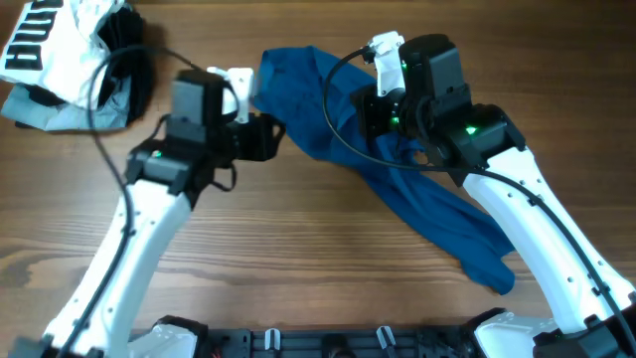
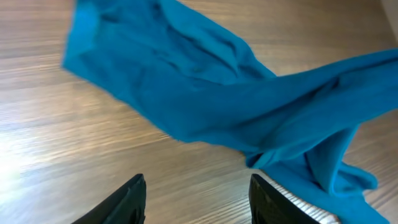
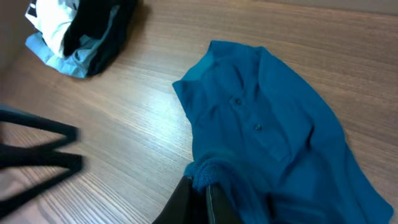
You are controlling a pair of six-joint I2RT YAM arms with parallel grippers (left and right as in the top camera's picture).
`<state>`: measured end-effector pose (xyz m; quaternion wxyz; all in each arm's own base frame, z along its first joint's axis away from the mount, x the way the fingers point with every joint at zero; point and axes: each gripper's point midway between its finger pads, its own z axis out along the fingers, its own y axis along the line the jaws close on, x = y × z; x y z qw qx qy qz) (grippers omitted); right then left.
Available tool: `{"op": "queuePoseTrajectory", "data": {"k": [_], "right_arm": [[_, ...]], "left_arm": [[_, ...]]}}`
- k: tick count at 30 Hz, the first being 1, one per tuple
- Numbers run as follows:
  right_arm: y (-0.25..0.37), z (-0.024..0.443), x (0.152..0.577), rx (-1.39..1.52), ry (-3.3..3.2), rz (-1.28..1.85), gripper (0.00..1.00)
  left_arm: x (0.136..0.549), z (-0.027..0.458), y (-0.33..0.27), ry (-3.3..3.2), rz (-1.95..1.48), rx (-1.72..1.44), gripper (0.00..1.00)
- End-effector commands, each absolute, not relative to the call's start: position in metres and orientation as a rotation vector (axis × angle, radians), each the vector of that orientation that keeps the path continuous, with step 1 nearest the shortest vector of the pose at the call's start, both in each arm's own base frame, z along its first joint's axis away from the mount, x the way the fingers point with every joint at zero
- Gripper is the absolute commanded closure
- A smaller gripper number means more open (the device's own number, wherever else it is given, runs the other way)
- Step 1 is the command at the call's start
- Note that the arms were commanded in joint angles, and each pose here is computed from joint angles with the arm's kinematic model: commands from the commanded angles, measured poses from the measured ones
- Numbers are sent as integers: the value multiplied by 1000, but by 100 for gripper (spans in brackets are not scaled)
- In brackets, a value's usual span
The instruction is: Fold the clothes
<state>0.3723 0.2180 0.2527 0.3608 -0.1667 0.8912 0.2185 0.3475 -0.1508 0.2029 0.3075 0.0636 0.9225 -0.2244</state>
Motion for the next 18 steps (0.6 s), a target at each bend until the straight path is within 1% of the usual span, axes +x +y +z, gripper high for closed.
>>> {"op": "queuePoseTrajectory", "data": {"k": [1,4,7,10,15,16,18], "right_arm": [[223,253,375,-424,2290,593,96],[220,258,382,-379,2271,607,96],[216,265,387,-374,2243,660,96],[208,271,394,-356,2219,693,96],[194,277,402,-332,2196,736,96],[192,277,403,-327,2194,734,96],[187,277,406,-316,2191,728,96]], "left_arm": [[357,181,-194,2466,-665,239,48],[369,165,-218,2481,-751,160,50],[375,161,-250,2434,-876,229,51],[377,159,-266,2402,-905,264,54],[385,163,-282,2340,-936,286,50],[385,163,-285,2336,-940,294,50],[383,161,-285,2344,-936,294,56]]}}
